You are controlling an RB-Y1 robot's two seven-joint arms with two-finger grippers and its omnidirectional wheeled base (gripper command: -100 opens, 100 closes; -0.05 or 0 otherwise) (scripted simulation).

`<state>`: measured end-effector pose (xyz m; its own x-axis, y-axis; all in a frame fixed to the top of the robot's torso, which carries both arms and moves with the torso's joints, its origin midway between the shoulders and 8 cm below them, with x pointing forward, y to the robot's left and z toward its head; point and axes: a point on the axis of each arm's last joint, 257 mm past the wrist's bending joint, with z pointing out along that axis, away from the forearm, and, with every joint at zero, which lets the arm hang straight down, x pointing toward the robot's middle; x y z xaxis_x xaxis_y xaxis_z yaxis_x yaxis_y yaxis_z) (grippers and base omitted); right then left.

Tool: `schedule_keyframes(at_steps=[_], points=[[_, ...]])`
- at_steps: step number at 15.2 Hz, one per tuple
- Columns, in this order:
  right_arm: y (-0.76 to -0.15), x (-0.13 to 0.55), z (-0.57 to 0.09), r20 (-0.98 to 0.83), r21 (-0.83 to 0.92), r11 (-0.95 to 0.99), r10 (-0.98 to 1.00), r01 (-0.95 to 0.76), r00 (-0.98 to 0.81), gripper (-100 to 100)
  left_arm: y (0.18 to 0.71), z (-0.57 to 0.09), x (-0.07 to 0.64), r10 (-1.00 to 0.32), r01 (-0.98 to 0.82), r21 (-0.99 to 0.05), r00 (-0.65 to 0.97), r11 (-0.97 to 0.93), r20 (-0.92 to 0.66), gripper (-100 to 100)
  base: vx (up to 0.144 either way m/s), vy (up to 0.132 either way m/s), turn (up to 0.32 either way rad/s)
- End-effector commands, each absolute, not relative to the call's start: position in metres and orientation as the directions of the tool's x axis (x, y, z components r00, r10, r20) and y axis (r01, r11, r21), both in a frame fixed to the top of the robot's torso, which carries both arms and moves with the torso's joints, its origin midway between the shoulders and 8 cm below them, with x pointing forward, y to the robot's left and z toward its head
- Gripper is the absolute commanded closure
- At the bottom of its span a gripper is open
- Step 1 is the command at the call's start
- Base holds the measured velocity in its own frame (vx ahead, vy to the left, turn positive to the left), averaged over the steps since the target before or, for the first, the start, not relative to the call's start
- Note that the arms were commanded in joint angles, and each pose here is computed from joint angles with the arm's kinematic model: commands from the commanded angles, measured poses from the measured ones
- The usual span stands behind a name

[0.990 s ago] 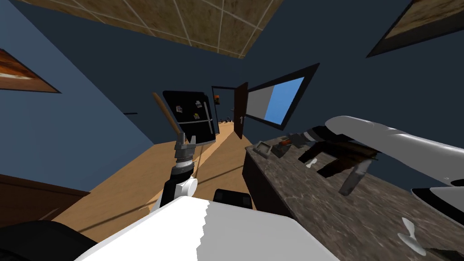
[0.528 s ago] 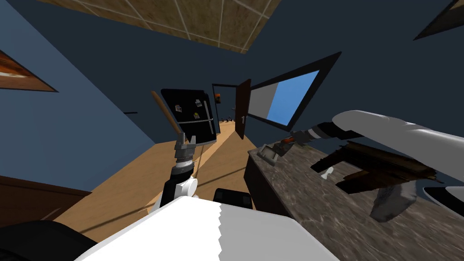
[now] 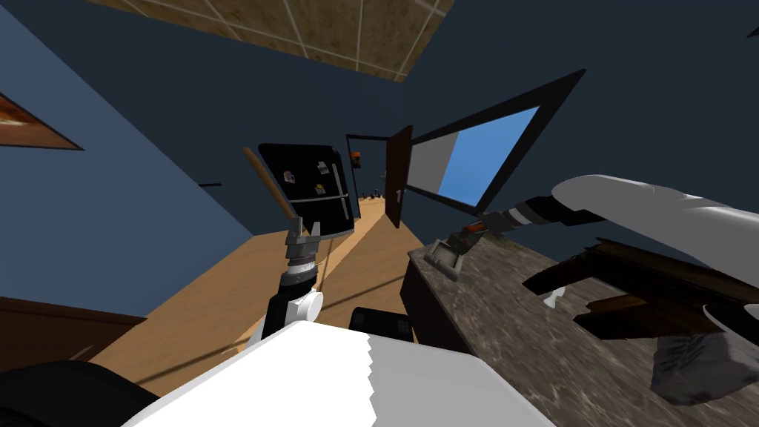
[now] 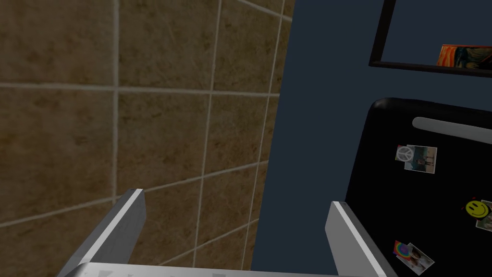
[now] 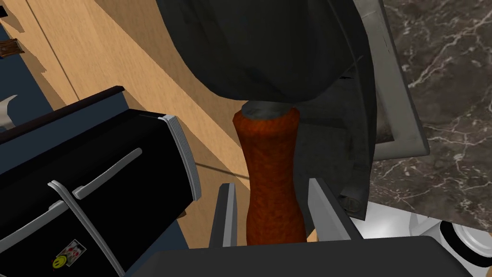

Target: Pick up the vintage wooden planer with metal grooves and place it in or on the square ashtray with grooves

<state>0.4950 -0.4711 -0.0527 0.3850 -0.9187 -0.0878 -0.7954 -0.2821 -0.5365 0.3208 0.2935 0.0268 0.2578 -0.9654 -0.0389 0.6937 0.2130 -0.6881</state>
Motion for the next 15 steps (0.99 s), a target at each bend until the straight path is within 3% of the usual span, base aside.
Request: schedule_keyframes(at_steps=[1, 15], points=[[-0.4706, 0.4956, -0.0498, -0.088, -0.54, -0.28, -0.919, -0.794, 0.384, 100, 0.2935, 0.0268, 0.3208, -0.965, 0.694, -0.688, 0.258, 0.213, -0.039, 0, 0.058, 0.003, 0.09], [-0.4672, 0.4974, -0.0552, -0.08, -0.532, -0.296, -0.915, -0.794, 0.395, 100, 0.2934, 0.0269, 0.3209, -0.965, 0.694, -0.688, 0.258, 0.213, -0.039, 0, -0.008, 0.009, 0.007]])
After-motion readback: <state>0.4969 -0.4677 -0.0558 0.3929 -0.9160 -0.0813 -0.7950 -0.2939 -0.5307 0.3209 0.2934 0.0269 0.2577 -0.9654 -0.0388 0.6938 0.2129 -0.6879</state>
